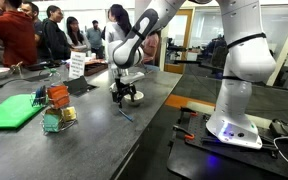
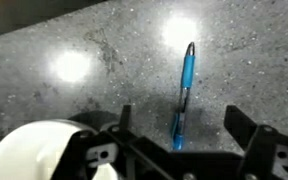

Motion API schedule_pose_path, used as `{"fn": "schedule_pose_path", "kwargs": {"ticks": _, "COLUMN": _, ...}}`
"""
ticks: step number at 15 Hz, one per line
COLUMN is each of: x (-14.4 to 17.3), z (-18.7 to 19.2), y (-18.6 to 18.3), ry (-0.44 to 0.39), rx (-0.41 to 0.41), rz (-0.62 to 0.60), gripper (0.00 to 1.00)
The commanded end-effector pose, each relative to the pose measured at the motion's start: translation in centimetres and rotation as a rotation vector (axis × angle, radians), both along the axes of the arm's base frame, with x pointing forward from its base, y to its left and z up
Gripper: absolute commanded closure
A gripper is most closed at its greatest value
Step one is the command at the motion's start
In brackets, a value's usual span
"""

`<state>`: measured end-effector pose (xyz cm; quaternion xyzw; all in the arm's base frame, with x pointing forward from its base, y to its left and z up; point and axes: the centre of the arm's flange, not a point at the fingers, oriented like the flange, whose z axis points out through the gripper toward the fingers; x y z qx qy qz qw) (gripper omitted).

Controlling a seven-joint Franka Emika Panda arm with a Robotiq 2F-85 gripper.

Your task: Pick up the pen on the table and put it in the bowl

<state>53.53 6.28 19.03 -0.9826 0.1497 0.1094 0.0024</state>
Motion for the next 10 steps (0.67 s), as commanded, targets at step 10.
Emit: {"fn": "schedule_pose_path", "kwargs": {"ticks": 10, "x": -0.3, "z": -3.6, "y": 0.7, "ry": -0.179, "rx": -0.002, "rz": -0.058, "gripper": 0.0}}
